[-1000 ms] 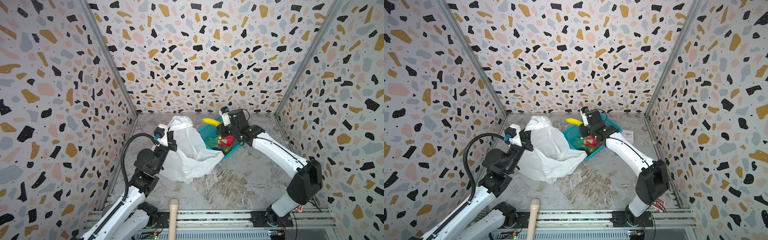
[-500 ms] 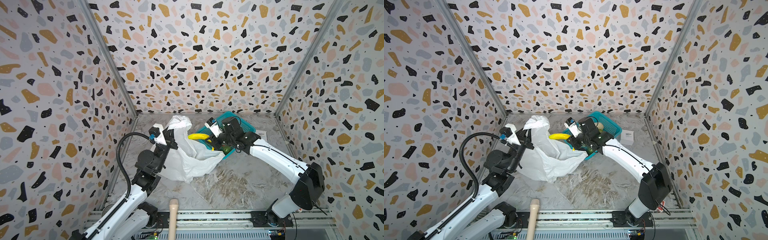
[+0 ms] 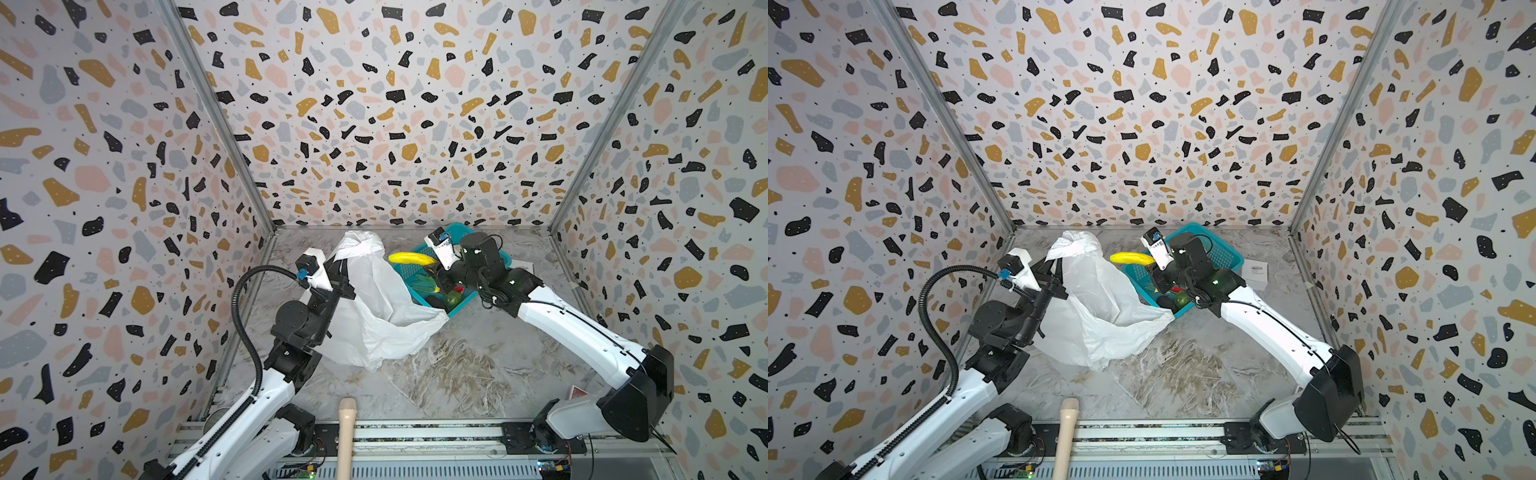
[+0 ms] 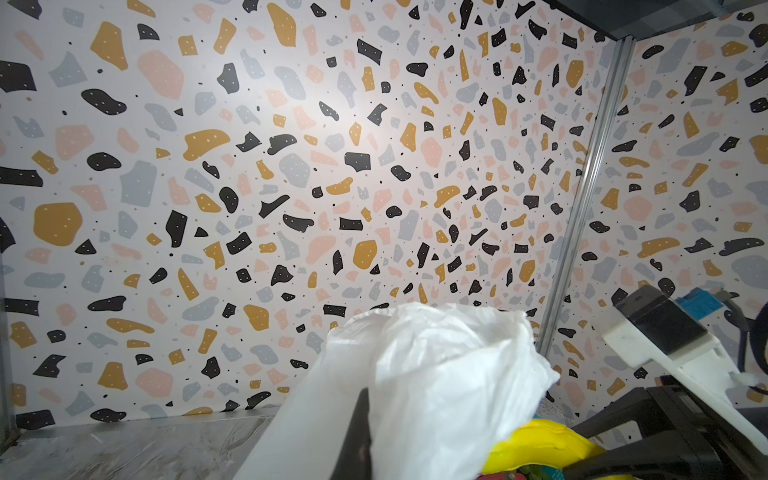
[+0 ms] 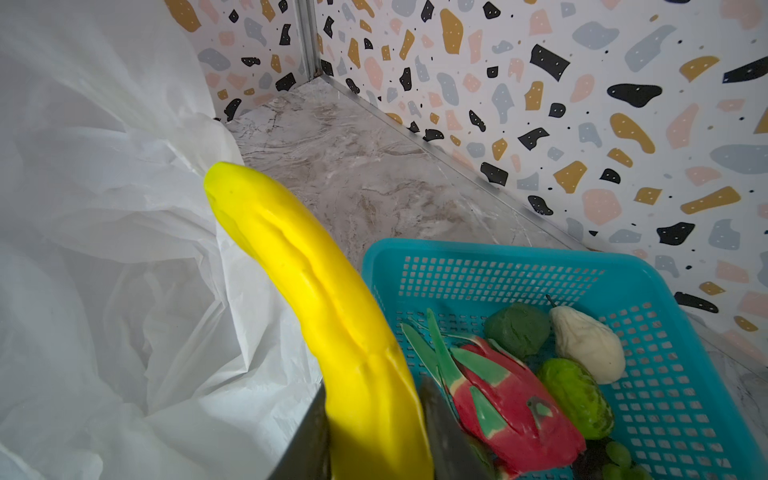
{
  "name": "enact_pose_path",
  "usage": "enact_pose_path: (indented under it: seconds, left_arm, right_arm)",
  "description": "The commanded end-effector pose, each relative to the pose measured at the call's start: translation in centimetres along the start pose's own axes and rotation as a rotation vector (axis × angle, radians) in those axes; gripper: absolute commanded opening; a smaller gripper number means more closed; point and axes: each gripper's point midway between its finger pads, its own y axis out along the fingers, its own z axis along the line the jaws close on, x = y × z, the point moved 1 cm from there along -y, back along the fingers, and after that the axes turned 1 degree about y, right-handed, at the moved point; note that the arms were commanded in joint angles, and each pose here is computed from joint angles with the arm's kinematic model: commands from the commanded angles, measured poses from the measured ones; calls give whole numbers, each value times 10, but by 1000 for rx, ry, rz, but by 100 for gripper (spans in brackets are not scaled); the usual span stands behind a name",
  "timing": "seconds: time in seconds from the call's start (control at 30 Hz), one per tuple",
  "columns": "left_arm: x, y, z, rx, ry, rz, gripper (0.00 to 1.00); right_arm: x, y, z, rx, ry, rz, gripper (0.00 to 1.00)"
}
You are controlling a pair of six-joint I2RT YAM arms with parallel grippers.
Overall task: Place the fruits into the plastic bag
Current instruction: 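Lift the banana with the right gripper and lower it into the held bag, then open the right gripper to release the banana and withdraw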
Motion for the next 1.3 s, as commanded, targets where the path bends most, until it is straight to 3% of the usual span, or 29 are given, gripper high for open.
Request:
enact_pose_path:
  seconds: [0.0,0.23,0.53,0.8,0.93,1.13,1.27]
  left_arm:
    - [14,1,-4,-27,2,-56,0]
    - [14,2,-14,-87,1,-53,0]
    - [10,-2,-24,-161,-75,-69,0]
    - [6,-4,-18,-136,-144,-99,0]
    - [6,-7,-13,-118,-176,-115,0]
    - [2,-13,2,-39,-159,-103,0]
    - [-5,-19,14,14,-136,-78,0]
  right_arm:
    - [14,-18,12,31,-20,-84,27]
    - [7,-10,48,170,9,-105,27]
    - [8,42,97,276,0,-94,27]
    - [-34,87,126,361,49,14,29]
    - [-59,102,130,347,49,90,37]
    - [-90,117,119,266,56,193,59]
    - [-97,120,105,180,52,217,65]
